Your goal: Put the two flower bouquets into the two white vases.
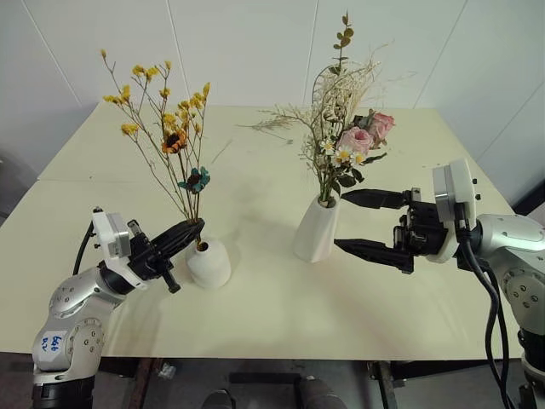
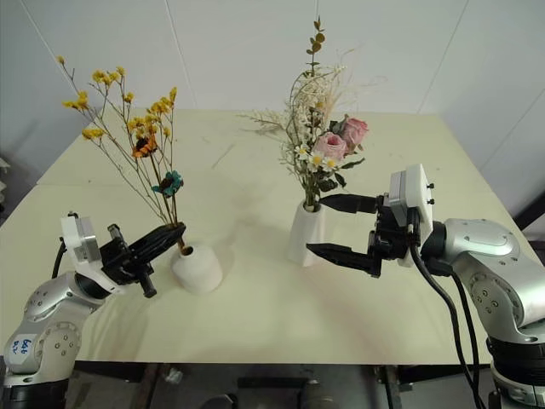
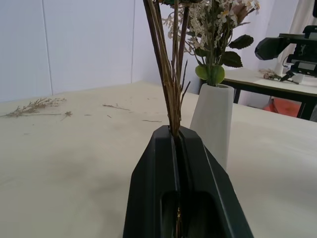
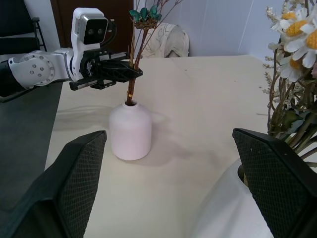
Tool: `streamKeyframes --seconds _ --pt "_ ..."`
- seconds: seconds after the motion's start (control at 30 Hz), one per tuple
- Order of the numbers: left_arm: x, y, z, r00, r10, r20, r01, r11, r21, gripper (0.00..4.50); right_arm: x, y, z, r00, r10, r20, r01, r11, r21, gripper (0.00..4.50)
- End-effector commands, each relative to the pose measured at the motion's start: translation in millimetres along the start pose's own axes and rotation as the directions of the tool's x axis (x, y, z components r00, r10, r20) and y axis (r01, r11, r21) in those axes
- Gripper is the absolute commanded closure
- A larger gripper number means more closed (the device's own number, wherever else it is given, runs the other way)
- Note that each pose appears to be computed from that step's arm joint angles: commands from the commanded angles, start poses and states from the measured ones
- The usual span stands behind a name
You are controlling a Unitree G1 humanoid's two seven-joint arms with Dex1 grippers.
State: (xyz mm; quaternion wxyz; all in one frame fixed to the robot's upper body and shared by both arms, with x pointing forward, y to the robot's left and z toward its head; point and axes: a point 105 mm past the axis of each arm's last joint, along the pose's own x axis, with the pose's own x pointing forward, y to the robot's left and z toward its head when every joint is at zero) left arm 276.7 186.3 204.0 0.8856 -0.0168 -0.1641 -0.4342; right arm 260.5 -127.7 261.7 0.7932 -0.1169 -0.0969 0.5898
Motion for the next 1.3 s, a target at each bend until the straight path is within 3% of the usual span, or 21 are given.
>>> streamKeyframes --seconds 0.03,0.2,0.3,0.5,0.77,0.97,1.3 --pt "1 -5 9 1.000 -0.022 0.012 0.021 1.000 0.019 3.26 2 2 7 1.000 0.007 0.023 -0.006 0.999 -0.040 0.19" --pt "-9 -1 14 1.000 -0.010 -0.021 0.011 0.998 0.058 1.78 3 1 5 1.000 0.009 0.027 -0.008 0.999 -0.039 0.19" --pt "-26 2 9 0.989 -0.028 -0.143 0.044 0.994 0.103 0.91 4 0 4 0.999 0.012 0.030 -0.011 0.999 -0.037 0.19" --pt "-52 14 21 0.942 -0.095 -0.323 0.143 0.981 0.129 0.91 1 -3 1 1.000 0.019 0.017 -0.018 0.999 -0.034 0.19" --pt "-33 10 64 0.918 -0.258 -0.302 0.310 0.940 0.139 0.91 -25 -19 -5 0.996 -0.024 -0.090 0.016 0.996 -0.092 0.19" --pt "-20 5 61 0.877 -0.369 -0.308 0.415 0.904 0.099 0.91 -41 -33 -9 0.986 -0.077 -0.148 0.056 0.989 -0.140 0.19" --pt "-16 4 51 0.887 -0.371 -0.275 0.411 0.906 0.104 0.91 -55 -34 -16 0.973 -0.158 -0.166 0.133 0.979 -0.154 0.19"
